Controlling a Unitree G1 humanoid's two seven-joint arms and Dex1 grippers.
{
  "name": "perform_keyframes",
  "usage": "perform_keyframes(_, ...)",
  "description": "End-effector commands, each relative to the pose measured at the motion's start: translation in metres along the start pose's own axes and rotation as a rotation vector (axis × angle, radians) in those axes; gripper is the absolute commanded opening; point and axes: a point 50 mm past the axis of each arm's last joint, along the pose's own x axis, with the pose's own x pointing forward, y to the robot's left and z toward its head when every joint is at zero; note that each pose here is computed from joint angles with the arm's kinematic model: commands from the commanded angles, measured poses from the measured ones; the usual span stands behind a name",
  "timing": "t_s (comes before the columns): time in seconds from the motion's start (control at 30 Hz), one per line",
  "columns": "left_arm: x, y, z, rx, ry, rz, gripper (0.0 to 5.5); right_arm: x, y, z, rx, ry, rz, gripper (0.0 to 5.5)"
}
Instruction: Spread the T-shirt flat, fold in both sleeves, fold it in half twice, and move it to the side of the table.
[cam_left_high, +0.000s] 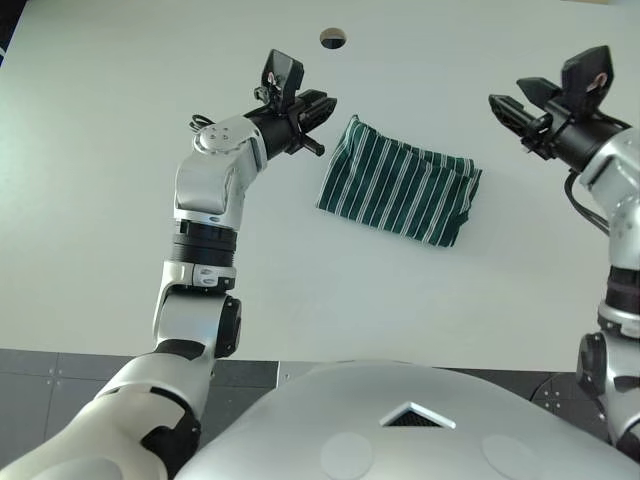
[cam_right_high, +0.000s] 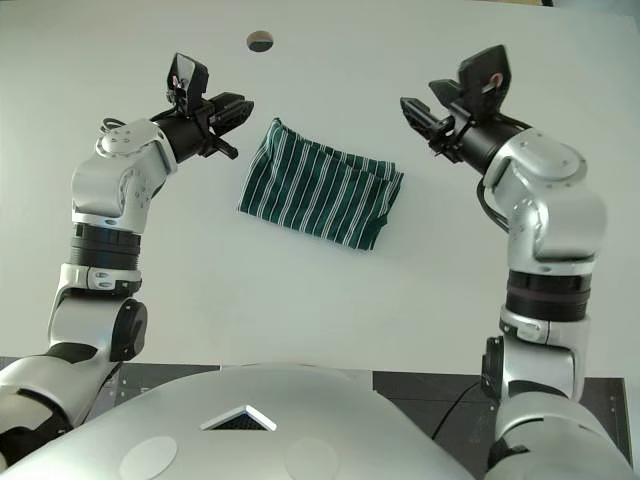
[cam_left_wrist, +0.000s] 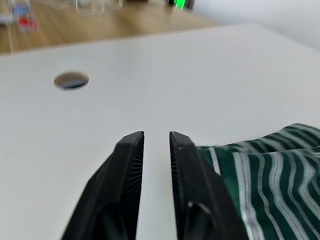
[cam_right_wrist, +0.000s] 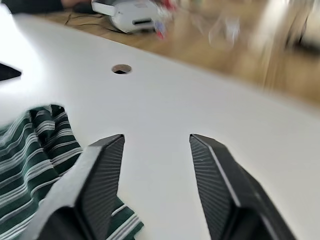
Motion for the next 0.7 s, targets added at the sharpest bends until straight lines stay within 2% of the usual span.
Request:
perform_keyframes(0.03, -0.013, 0.004, 0.002, 0.07, -0.052, 0.066, 0.33, 0.007, 0.044, -0.003, -0.329, -0.036, 0.105, 1.73)
perform_keyframes(0.1, -0.022, 0.009, 0.006, 0.148, -0.097, 0.167, 0.1, 0.016, 0.062, -0.01, -0.423, -0.037, 0.135, 1.37)
perform_keyframes(0.17, -0.033, 0.01, 0.008, 0.228, -0.148, 0.279, 0.1, 0.026, 0.074, -0.018, -0.482, -0.035, 0.128, 0.98)
perform_keyframes(0.3, -0.048, -0.009, -0.003, 0.304, -0.176, 0.344, 0.1, 0.038, 0.092, -0.03, -0.532, -0.014, 0.1, 0.14)
perform_keyframes(0.53, -0.049, -0.029, -0.011, 0.276, -0.205, 0.336, 0.1, 0.053, 0.109, -0.042, -0.538, 0.018, 0.083, 0.14)
perform_keyframes(0.7, -0.045, -0.04, -0.012, 0.283, -0.219, 0.289, 0.1, 0.063, 0.12, -0.055, -0.667, 0.077, 0.113, 0.14)
